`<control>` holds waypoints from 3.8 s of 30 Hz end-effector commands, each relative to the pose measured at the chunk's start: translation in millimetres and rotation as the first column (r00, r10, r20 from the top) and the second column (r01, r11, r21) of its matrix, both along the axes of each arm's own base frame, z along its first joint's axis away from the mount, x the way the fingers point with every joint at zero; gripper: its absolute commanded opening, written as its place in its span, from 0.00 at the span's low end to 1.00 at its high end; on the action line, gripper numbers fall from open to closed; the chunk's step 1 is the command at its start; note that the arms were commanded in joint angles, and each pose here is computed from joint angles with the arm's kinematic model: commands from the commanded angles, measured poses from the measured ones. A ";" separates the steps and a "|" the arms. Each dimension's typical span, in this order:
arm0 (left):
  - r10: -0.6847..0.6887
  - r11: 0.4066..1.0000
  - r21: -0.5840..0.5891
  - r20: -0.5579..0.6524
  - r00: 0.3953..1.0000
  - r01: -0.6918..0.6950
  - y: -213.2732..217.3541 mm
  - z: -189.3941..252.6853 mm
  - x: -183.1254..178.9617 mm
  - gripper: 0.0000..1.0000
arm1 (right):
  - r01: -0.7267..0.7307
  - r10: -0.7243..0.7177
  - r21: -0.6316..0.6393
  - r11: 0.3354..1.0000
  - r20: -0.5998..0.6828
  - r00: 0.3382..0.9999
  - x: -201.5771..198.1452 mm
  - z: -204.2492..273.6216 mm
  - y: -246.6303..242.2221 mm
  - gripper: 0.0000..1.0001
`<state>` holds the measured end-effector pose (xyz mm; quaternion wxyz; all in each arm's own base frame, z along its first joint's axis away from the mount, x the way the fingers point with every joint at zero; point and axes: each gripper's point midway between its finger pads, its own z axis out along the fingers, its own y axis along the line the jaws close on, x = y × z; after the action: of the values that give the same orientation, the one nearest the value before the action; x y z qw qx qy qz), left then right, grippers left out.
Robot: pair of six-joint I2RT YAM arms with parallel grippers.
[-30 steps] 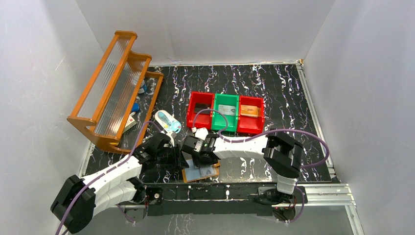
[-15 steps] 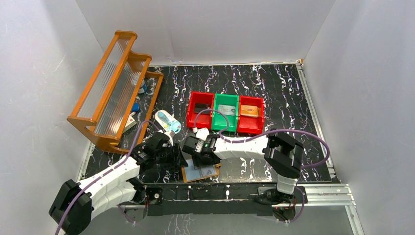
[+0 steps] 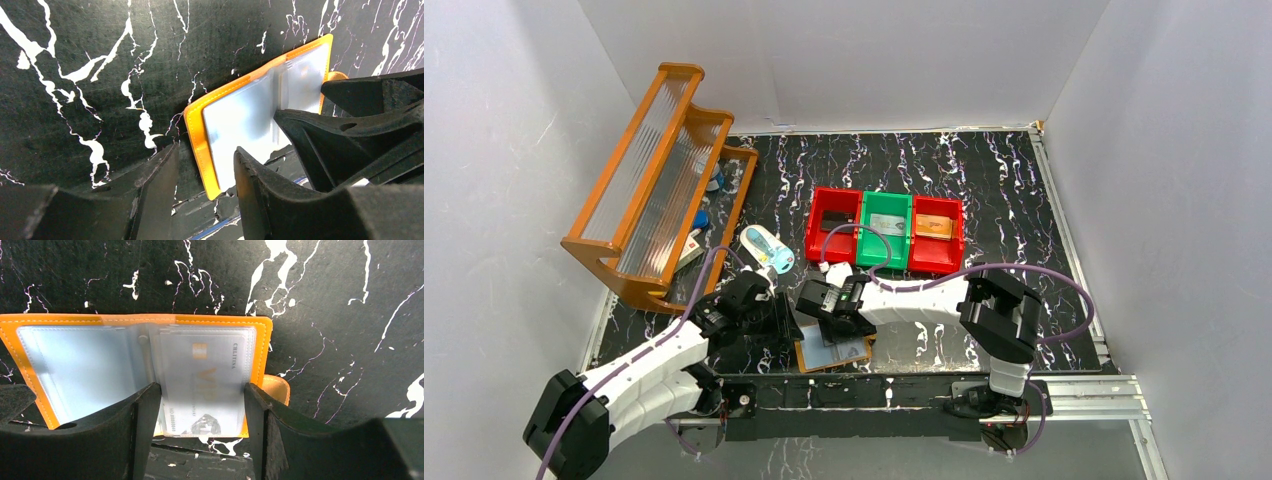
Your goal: Take the credit cards out of the card holder
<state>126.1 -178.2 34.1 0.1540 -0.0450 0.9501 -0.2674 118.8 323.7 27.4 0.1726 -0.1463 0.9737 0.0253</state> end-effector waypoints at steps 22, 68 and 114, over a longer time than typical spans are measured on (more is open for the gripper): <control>-0.061 0.996 -0.069 -0.023 0.998 0.060 -17.8 -1.1 -1.5 0.43 | -0.012 0.017 -0.059 0.998 0.098 0.995 5.0 31.9 12.9 0.62; -0.061 0.997 -0.053 -0.014 0.998 0.060 -11.3 9.5 -5.6 0.15 | 0.014 -0.009 0.139 0.990 -0.038 0.999 -14.0 6.2 21.1 0.69; -0.060 0.997 -0.045 -0.022 0.998 0.059 -12.6 3.3 -3.4 0.01 | 0.033 -0.033 0.074 0.997 0.007 0.999 -6.3 20.7 11.3 0.54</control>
<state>120.4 -188.8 34.5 0.1313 -0.0297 0.9470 -0.2917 103.6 330.7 32.7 0.1590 -0.1314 0.9765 0.0626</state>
